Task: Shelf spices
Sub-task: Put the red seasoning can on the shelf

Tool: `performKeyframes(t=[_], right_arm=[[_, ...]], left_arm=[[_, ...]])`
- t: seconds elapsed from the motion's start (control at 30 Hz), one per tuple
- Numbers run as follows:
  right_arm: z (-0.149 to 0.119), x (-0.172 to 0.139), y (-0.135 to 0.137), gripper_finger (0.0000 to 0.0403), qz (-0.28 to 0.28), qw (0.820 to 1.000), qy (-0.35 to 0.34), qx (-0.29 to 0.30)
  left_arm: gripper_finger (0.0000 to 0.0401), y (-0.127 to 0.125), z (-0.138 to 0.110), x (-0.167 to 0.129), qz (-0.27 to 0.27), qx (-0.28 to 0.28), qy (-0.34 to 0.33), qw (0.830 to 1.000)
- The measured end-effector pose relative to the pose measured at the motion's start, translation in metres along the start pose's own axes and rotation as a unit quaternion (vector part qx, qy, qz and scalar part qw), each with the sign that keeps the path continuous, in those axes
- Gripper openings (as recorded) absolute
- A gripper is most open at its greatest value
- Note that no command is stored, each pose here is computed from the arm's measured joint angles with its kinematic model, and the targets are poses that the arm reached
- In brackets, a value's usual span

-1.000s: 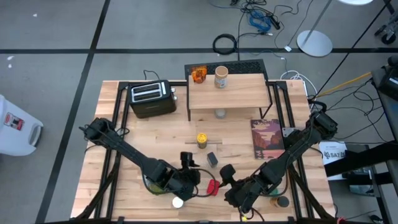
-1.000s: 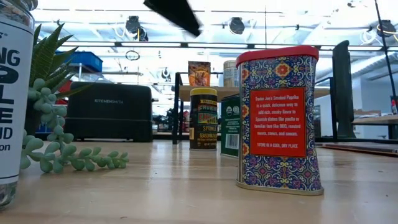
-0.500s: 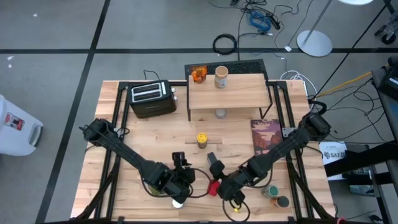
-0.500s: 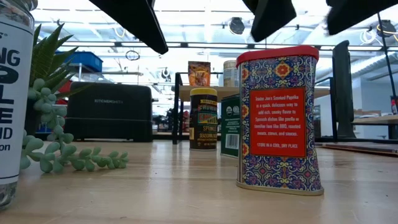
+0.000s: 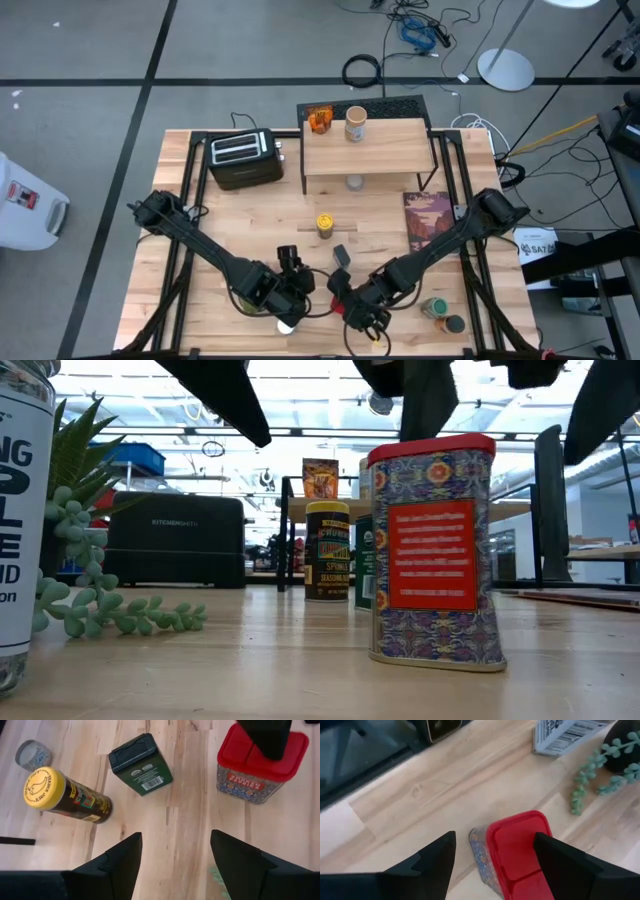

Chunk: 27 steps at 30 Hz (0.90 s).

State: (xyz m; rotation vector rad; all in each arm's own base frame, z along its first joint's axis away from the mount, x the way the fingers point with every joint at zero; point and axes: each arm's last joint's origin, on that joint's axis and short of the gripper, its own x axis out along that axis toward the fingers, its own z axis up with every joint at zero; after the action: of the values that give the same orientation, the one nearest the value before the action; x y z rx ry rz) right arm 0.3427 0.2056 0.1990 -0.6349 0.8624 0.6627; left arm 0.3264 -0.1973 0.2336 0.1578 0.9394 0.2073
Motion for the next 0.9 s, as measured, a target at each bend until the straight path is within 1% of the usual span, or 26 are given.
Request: performKeyframes(t=[0.13,0.3,0.4,0.57,0.7,0.77,0.9], right_arm=[[0.006,-0.003,-0.002,0.0258,0.004,1.0,0.008,-0.008],[0.019,-0.018,-0.008,0.0258,0.004,1.0,0.005,-0.018],[0.015,-0.017,-0.013,0.0258,0.003,1.0,0.011,-0.019],[0.01,-0.016,-0.025,0.0263,0.01,1.0,0.009,0.005],[0.006,-0.008,-0.028,0.0274,0.022,1.0,0.012,0.007],[0.004,-0.001,-0.027,0.0277,0.038,0.999,0.014,0.009],[0.003,0.011,-0.027,0.0279,0.042,0.999,0.022,-0.002]], left_arm=[[0.0247,-0.001,0.0,0.0,-0.003,-0.009,0.0,1.0],[0.0247,-0.001,0.0,0.0,-0.004,-0.01,-0.001,1.0],[0.0247,-0.001,0.0,0.0,-0.005,-0.01,-0.002,1.0],[0.0247,-0.002,0.002,0.0,-0.01,-0.015,-0.008,1.0],[0.0247,-0.002,0.001,0.0,-0.013,-0.014,-0.005,1.0],[0.0247,-0.002,0.001,0.0,-0.014,-0.014,-0.004,1.0],[0.0247,-0.002,0.001,0.0,-0.013,-0.013,-0.003,1.0]])
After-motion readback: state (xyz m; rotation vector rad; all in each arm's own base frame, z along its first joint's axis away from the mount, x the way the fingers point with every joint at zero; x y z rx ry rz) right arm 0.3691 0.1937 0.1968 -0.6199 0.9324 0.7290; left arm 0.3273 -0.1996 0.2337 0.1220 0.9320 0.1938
